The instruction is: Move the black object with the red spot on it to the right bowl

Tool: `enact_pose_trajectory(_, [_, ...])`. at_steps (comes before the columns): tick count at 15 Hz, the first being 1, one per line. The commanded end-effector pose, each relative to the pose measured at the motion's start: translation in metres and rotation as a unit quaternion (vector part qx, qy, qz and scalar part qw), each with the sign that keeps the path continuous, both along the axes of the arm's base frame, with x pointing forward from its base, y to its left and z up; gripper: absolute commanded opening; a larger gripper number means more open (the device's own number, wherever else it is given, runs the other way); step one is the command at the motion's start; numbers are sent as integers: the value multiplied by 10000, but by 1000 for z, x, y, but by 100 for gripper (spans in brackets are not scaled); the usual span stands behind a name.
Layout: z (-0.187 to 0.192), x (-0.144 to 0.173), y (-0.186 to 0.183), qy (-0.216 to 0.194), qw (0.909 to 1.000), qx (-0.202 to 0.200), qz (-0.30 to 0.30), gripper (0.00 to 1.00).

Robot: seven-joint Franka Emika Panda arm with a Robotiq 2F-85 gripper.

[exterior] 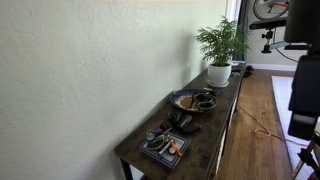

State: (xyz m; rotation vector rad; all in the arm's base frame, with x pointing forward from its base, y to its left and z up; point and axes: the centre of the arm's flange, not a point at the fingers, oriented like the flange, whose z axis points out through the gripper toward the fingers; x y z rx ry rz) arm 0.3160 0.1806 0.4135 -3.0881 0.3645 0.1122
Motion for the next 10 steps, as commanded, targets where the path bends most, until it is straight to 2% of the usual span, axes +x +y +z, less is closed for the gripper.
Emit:
enact_pose_trajectory(1, [0,0,0,0,10000,0,0,100])
enact_pose_trajectory(5, [-2,3,-1,-6,10000,-12,-36,100])
enact_pose_trajectory(10, [-14,34,-22,-74,9997,-177,-142,100])
